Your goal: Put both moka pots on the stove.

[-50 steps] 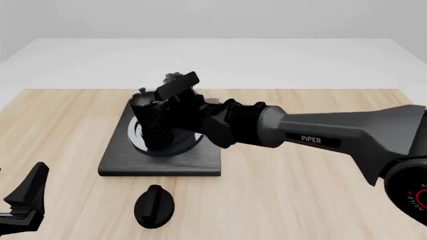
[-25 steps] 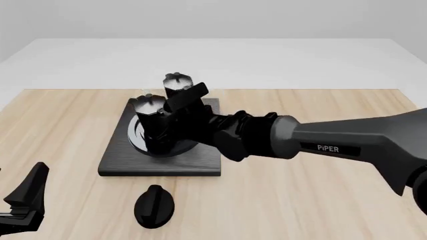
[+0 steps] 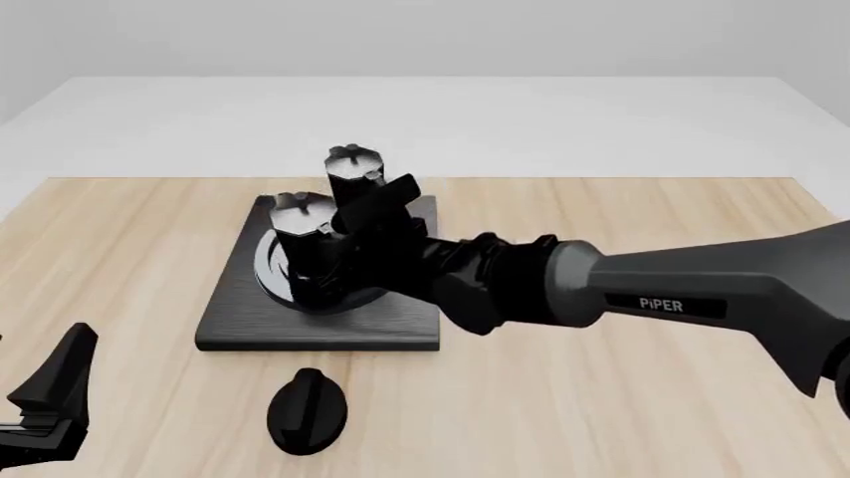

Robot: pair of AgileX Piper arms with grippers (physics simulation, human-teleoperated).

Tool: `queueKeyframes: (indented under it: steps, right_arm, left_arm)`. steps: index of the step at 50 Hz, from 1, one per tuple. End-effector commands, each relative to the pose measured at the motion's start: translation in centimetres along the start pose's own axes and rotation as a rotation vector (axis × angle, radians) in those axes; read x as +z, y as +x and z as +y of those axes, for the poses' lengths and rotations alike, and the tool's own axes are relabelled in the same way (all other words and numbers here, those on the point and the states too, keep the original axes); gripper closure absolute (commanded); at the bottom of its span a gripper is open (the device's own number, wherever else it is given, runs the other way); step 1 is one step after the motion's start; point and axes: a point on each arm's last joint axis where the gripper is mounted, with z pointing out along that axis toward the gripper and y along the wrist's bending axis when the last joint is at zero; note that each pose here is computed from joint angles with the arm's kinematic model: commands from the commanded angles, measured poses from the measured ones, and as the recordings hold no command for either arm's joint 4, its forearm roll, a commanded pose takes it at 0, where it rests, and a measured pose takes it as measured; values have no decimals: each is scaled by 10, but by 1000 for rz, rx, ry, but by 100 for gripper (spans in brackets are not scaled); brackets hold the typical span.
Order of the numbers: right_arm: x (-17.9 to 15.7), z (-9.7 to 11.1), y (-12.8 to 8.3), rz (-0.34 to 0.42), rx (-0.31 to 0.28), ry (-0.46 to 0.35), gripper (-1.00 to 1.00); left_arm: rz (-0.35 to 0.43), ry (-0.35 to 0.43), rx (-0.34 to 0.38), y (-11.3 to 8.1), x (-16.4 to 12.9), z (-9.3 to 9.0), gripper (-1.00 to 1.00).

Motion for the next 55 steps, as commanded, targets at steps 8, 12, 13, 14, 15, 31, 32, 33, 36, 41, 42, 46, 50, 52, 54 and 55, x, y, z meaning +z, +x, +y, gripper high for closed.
queueKeyframes:
  steps: [8,12,13,14,15,31,32,33,36,41,42,46,50,52,54,55]
  right_arm:
    - [7,6,19,43,94,1,100]
    - [8,13,22,52,100,-14,100]
    - [9,13,23,54,102,-12,-100]
    - [9,15,24,57,103,-17,-100]
    - [10,13,25,58,96,-14,-100]
    - [8,18,29,68,119,-23,-100]
    - [8,18,29,70,124,-21,-100]
    - [8,18,29,69,127,-22,-100]
    - [4,18,29,66,125,-24,-100]
    - [-6,7,32,60,122,-1,-100]
    - [-10,6,31,57,120,1,-100]
    - [-22,-3,31,46,111,21,-100]
    - [-42,-11,32,35,107,39,-100]
    - [-47,-15,35,39,126,50,-100]
    - [-56,-16,39,39,127,53,-100]
    - [-60,-15,42,43,139,52,-100]
  left_arm:
    - [0,0,0,0,0,0,-100]
    - [0,0,0,0,0,0,-100]
    - [0,0,0,0,0,0,-100]
    - [0,0,0,0,0,0,-100]
    - [0,0,0,0,0,0,-100]
    - [0,0,0,0,0,0,-100]
    - [0,0,0,0,0,0,-100]
    - [0,0,0,0,0,0,-100]
    - [0,0,0,0,0,0,-100]
    - [0,0,0,0,0,0,-100]
    - [0,0,0,0,0,0,-100]
    - [0,0,0,0,0,0,-100]
    - [0,0,0,0,0,0,-100]
    - [0,0,0,0,0,0,-100]
    - [0,0,0,0,0,0,-100]
    - [0,0,0,0,0,0,-100]
